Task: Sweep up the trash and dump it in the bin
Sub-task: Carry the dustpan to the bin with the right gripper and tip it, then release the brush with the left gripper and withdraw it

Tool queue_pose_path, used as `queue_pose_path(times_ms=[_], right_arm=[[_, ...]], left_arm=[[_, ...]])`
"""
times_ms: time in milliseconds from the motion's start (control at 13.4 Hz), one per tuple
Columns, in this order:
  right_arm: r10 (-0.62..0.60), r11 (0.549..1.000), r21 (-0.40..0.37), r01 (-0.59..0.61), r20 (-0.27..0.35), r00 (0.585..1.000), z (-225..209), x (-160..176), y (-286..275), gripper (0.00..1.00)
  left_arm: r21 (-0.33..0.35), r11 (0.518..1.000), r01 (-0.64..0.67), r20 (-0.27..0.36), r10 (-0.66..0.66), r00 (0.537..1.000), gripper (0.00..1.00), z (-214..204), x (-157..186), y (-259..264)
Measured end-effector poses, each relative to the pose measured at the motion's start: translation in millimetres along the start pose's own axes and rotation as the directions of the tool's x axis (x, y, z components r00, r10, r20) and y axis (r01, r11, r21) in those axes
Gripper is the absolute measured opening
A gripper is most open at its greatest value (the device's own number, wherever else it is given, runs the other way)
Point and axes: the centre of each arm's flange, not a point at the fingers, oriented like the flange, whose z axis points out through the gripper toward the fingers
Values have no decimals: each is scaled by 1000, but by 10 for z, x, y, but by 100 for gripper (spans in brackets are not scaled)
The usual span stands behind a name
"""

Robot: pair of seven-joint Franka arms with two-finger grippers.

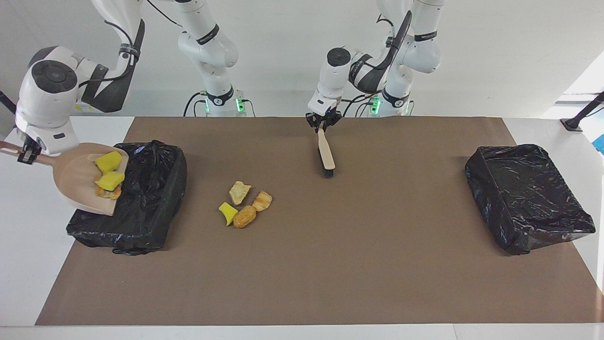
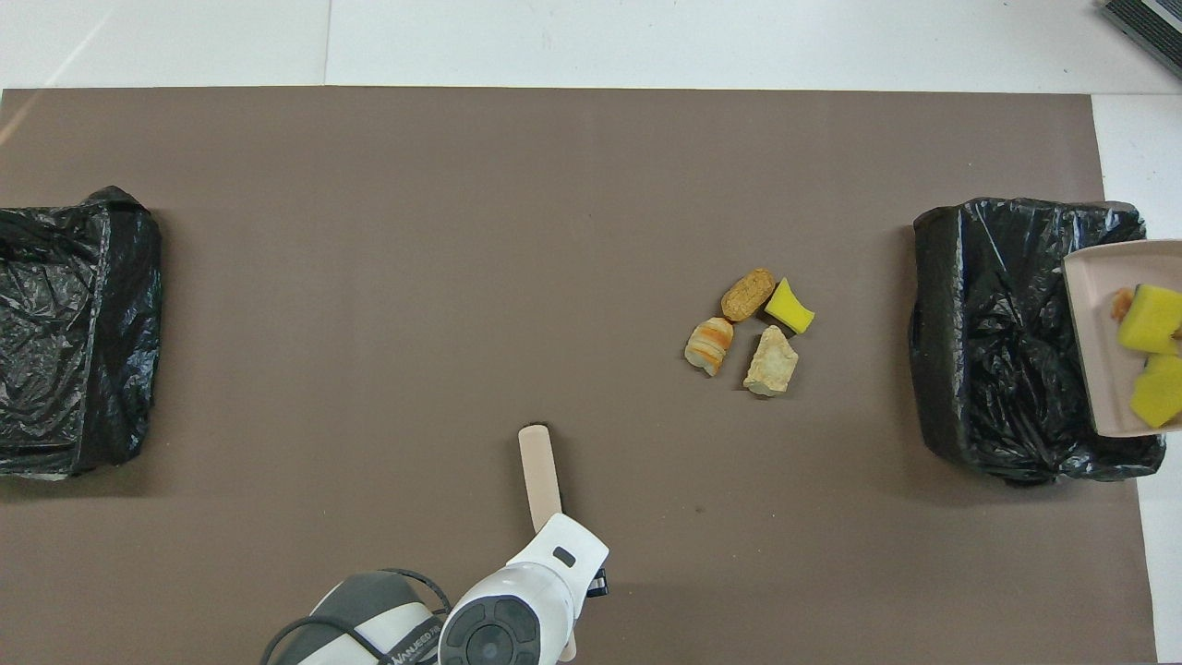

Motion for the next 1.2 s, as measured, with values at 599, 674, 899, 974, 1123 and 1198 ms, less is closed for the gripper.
queue_pose_path(times_ms=[599, 674, 899, 974, 1123, 1198], right_arm=[[51, 998, 24, -56, 173, 984, -458, 53, 106, 32], [61, 998, 19, -66, 188, 980, -582, 114, 142, 32], [71, 997, 8, -75, 222, 972, -670, 159, 173, 32], [69, 997, 10, -73, 239, 969, -674, 147, 170, 32], [71, 997, 9, -77, 281, 957, -691, 119, 169, 32], [81, 996, -2, -84, 305, 949, -721, 122, 183, 32]], left_arm=[[-66, 982, 175, -40, -178, 983, 100, -782, 1084, -345], [-70, 984, 164, -54, -168, 984, 100, -849, 1209, -432], [-67, 997, 38, -94, -44, 995, 100, -1004, 1654, -766], [-54, 999, -3, -102, -3, 995, 100, -1051, 1811, -872], [-31, 997, -66, -94, 63, 994, 100, -1184, 2140, -1037], [-21, 995, -100, -84, 98, 992, 100, -1275, 2304, -1090]])
